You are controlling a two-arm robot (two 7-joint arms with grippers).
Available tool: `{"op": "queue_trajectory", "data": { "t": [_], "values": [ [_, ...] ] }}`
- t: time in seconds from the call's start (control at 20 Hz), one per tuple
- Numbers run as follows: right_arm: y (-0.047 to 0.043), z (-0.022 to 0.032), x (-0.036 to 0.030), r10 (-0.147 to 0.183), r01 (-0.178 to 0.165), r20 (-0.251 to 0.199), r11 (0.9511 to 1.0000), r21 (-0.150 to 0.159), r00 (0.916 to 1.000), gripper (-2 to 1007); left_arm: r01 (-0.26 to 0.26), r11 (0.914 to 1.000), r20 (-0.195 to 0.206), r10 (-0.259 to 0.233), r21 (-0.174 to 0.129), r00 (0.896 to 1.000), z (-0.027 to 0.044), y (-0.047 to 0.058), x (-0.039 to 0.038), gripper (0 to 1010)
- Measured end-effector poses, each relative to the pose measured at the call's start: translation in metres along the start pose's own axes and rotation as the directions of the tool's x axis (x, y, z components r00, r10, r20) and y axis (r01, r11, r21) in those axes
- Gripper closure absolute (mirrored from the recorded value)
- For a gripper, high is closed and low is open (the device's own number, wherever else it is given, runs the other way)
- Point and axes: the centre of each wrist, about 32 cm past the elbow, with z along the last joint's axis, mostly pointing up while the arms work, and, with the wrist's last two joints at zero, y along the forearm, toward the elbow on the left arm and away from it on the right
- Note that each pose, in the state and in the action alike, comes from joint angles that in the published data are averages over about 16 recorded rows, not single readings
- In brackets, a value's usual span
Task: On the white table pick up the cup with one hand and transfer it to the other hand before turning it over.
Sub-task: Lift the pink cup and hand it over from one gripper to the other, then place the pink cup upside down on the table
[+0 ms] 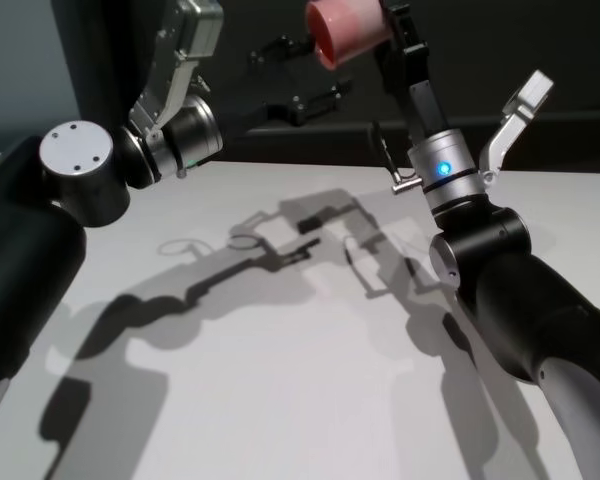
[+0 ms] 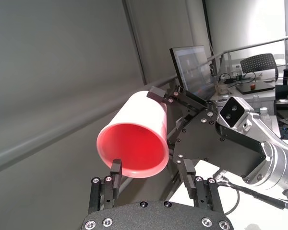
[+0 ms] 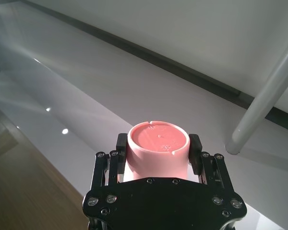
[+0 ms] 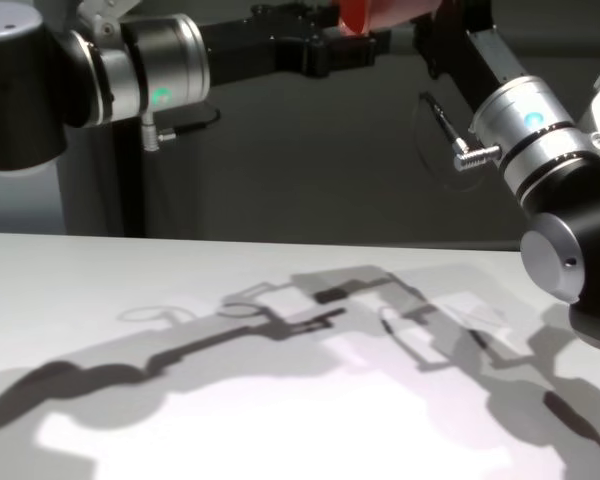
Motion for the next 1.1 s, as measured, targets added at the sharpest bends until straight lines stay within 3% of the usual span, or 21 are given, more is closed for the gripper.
{"op": "queue_trajectory", "data": {
  "t": [0.3,0.55,0.75,1.1],
  "values": [
    [-0.0001,0.0000,0.0000,0.000,0.000,0.000,1.0000,0.000,1.0000,266,-0.097,0.9949,-0.011,0.097,0.029,0.995,-0.0031,0.024,-0.0088,87],
    [-0.0001,0.0000,0.0000,-0.001,0.001,0.000,1.0000,0.001,1.0000,266,-0.217,0.9744,-0.023,0.219,0.060,0.976,-0.0066,0.042,-0.0215,26],
    [-0.0001,0.0000,0.0000,-0.001,0.001,0.000,1.0000,0.001,1.0000,266,-0.325,0.9414,-0.028,0.329,0.089,0.944,-0.0094,0.056,-0.0330,9],
    [-0.0001,0.0000,0.0000,-0.001,0.001,0.000,1.0000,0.001,1.0000,266,-0.480,0.8672,-0.025,0.487,0.132,0.873,-0.0152,0.075,-0.0522,9]
  ]
}}
